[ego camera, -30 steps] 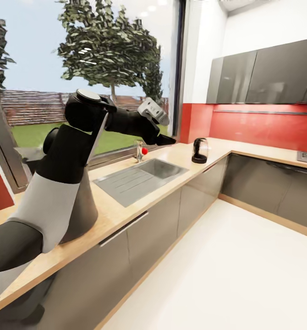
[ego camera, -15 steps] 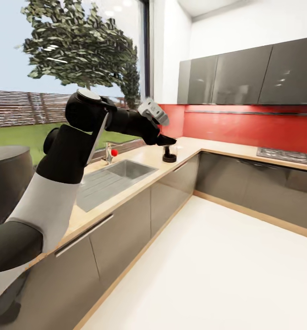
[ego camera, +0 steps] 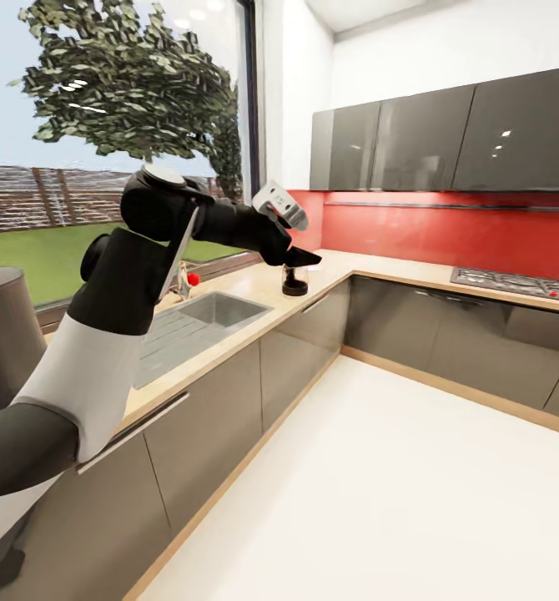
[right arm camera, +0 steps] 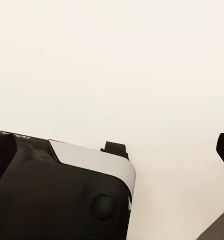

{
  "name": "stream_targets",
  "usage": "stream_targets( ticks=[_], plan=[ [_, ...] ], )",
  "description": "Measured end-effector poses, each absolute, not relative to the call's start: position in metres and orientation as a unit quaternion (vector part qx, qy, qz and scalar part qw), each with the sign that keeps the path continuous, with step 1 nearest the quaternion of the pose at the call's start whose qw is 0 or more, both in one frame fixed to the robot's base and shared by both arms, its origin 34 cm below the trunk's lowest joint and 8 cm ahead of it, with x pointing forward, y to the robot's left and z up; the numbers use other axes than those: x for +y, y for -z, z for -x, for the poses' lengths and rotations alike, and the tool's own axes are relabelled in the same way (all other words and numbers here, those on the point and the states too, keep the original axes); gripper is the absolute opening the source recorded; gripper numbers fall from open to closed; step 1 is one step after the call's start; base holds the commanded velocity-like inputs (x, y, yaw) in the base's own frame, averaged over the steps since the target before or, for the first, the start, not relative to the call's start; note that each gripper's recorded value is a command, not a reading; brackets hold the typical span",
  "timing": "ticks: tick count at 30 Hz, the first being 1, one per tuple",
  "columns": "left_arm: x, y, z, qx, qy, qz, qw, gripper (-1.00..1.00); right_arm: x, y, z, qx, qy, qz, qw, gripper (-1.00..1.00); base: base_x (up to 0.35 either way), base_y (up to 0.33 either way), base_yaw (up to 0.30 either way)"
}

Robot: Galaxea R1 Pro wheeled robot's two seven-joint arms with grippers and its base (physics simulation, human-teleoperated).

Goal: Set up a coffee station on the kitchen countertop: keep the coffee maker on the countertop, move the bottle of coffee from the kitchen shelf to the counter next to the coffee maker, place a paper coffee filter on top of the coffee maker, put the saucer next to the coffee maker with the coffee cup on the saucer, and place the electric kettle next to the coffee maker.

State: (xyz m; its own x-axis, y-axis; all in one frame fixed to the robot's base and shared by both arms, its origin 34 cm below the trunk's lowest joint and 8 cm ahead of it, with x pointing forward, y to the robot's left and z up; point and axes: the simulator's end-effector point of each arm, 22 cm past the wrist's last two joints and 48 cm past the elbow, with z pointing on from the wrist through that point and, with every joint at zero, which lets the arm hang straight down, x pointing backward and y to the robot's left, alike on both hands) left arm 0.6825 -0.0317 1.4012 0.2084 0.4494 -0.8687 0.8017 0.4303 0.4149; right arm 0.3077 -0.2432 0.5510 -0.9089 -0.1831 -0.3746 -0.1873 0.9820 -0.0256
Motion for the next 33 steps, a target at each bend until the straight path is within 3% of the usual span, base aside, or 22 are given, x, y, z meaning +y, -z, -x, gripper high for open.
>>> stream_targets(
  ticks=[5, 6, 7, 14, 19, 26, 33],
  plan=[
    [-0.039, -1.399, -0.673, 0.603, 0.180, -0.519, 0.578, 1.00, -0.244, -0.551, -0.308, 0.977, -0.005, 0.095, 0.192, 1.00, 0.000, 0.000, 0.000],
    [-0.064, -1.385, -0.646, 0.527, 0.268, -0.547, 0.593, 1.00, -0.244, -0.551, -0.308, 0.977, -0.005, 0.094, 0.192, 1.00, 0.000, 0.000, 0.000],
    [-0.066, -1.345, -0.651, 0.543, 0.294, -0.535, 0.577, 1.00, -0.244, -0.551, -0.308, 0.977, -0.005, 0.095, 0.191, 1.00, 0.000, 0.000, 0.000],
    [-0.089, -1.274, -0.641, 0.517, 0.343, -0.504, 0.601, 1.00, -0.244, -0.551, -0.308, 0.977, -0.005, 0.095, 0.192, 1.00, 0.000, 0.000, 0.000],
    [-0.091, -1.209, -0.616, 0.515, 0.389, -0.503, 0.575, 1.00, -0.244, -0.551, -0.308, 0.977, -0.005, 0.095, 0.192, 1.00, 0.000, 0.000, 0.000],
    [-0.024, -1.068, -0.603, 0.577, 0.385, -0.499, 0.519, 1.00, -0.244, -0.551, -0.308, 0.977, -0.004, 0.096, 0.192, 1.00, 0.000, 0.000, 0.000],
    [0.056, -0.903, -0.600, 0.680, 0.391, -0.430, 0.448, 1.00, -0.244, -0.551, -0.308, 0.977, -0.004, 0.096, 0.192, 1.00, 0.000, 0.000, 0.000]
  ],
)
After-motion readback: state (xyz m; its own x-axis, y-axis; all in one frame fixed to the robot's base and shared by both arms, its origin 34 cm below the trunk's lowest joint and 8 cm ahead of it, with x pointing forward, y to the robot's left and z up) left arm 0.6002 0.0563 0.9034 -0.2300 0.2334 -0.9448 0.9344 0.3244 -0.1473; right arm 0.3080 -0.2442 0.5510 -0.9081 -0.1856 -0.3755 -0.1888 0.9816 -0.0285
